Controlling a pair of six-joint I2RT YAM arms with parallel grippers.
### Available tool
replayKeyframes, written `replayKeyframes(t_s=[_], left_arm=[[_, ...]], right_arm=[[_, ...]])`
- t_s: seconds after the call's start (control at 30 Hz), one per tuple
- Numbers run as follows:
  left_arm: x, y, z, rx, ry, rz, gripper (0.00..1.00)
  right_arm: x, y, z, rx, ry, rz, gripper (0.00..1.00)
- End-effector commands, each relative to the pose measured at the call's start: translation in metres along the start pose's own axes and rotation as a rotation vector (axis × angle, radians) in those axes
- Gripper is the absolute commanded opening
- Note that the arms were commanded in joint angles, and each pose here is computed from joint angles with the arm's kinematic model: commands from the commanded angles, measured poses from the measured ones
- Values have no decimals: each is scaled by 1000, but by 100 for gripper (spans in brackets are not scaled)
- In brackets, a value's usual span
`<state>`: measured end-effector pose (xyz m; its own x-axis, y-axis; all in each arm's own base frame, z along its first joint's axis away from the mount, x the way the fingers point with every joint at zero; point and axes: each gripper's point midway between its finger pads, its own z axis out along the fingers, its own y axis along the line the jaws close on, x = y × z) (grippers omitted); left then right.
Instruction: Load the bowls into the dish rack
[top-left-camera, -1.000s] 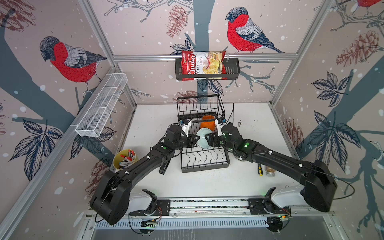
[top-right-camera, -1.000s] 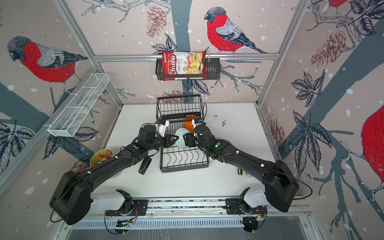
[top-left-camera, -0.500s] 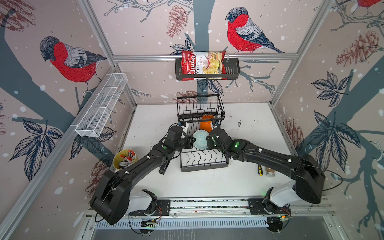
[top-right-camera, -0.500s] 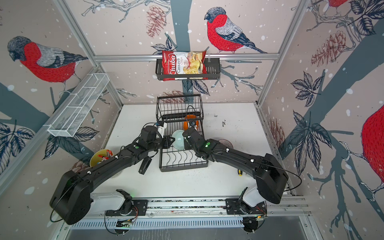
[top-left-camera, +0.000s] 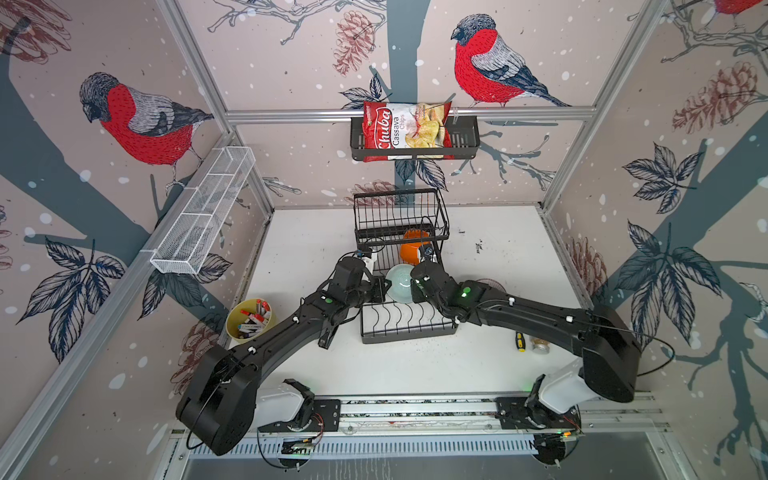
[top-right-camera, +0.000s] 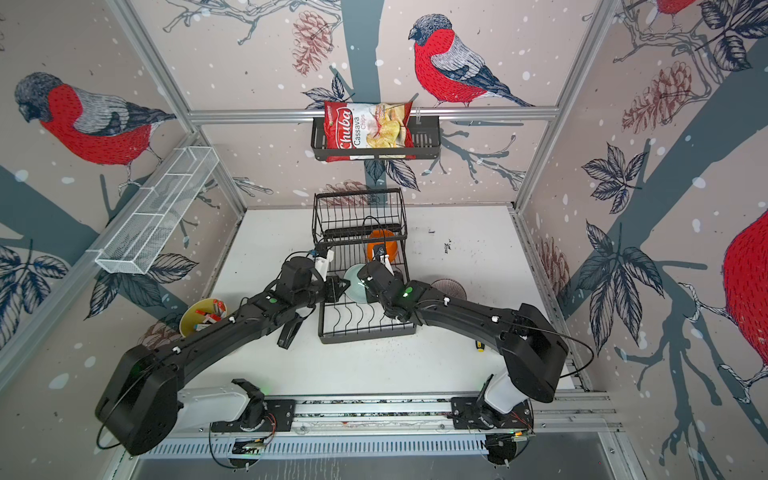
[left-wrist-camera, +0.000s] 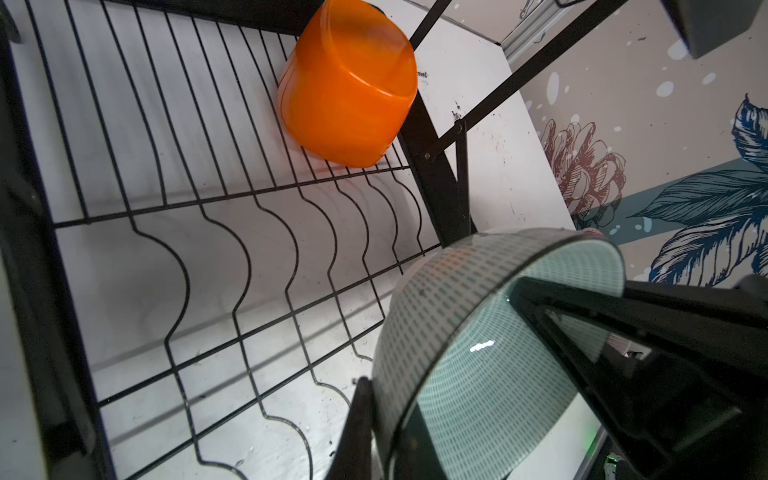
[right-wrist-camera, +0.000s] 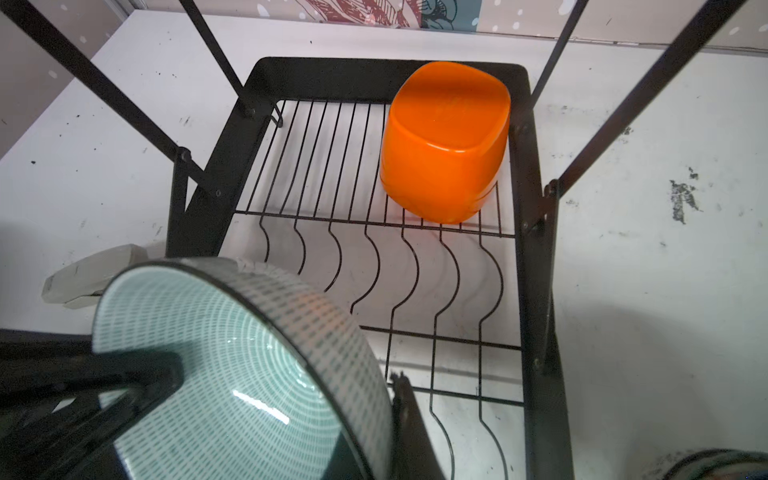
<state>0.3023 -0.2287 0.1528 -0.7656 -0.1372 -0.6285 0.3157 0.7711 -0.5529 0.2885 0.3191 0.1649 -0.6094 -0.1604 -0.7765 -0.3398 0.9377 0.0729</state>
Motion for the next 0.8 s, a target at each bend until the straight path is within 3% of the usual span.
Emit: replayKeyframes(t_s=[0.0,0.13,0.27,0.4,0.77], left_arm=[[-13,-1,-5,0,-68,-17,5],[-11,5,-8,-18,-81,-18,50],[-7,9,-12,-30,-95,-14,73],[-6,14,-19,-56,-114,-10,83],[-12,32,-48,-132,-219,-21,89]], right_arm=[[-4,-3,-2,41,-23,19,0],[0,-11,-1,118,-41,4,0],[2,-21,0,212,-68,-11,0],[3,-29,0,315,-104,-44,0],[-1,-53,7,567,-170,-199,0]])
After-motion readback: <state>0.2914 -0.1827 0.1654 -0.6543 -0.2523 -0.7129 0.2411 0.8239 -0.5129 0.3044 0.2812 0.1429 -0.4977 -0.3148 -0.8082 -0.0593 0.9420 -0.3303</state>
